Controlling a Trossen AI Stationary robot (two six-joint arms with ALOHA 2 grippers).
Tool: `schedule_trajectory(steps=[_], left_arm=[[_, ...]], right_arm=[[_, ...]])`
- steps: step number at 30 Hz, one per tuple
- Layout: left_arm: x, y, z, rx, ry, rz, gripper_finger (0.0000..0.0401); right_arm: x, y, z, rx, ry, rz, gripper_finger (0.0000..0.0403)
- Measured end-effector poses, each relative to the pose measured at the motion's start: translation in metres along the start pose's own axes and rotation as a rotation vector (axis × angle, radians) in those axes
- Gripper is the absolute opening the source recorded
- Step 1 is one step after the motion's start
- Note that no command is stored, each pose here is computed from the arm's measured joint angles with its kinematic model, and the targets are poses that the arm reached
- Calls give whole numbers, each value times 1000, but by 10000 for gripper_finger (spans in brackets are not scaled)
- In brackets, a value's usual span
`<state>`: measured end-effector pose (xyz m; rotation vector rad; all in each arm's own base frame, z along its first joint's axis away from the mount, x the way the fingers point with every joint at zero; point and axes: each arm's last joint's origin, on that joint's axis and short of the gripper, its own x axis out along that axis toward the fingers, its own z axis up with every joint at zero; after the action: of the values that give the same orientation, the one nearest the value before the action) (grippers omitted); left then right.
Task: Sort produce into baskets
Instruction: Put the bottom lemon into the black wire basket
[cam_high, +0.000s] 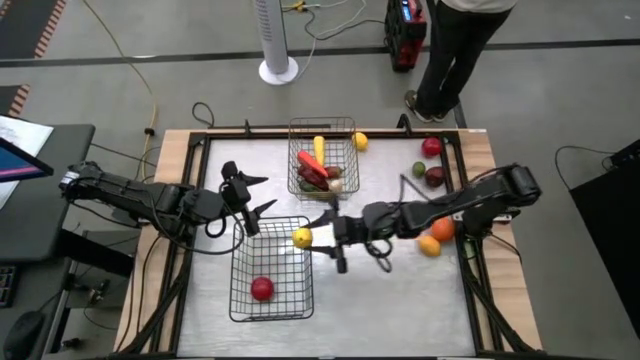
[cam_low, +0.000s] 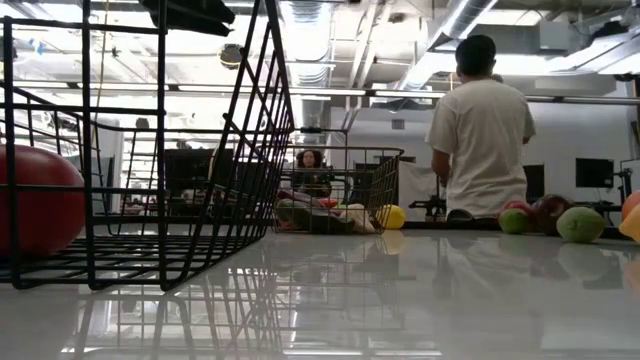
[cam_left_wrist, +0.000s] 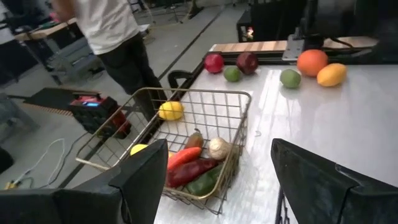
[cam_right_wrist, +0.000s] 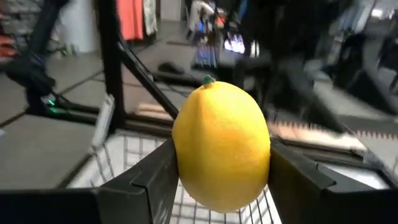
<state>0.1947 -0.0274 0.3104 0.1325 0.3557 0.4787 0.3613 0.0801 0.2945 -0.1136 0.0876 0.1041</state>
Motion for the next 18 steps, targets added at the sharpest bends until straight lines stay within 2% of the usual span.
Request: schedule_trajectory(steps=[5,7,11,18], left_arm=[[0,2,1,-26,-14,62,274],[0,2,2,-29,-21,71,274],[0,2,2,-26,-22,71,274],[0,2,2,-22,-22,71,274]], right_arm=[[34,-1,-45,53,139,-13,239],[46,-1,-54,52,185,-16,241],[61,0,-53,39,261,-4,260],[66,-2,-37,28,380,17,311]])
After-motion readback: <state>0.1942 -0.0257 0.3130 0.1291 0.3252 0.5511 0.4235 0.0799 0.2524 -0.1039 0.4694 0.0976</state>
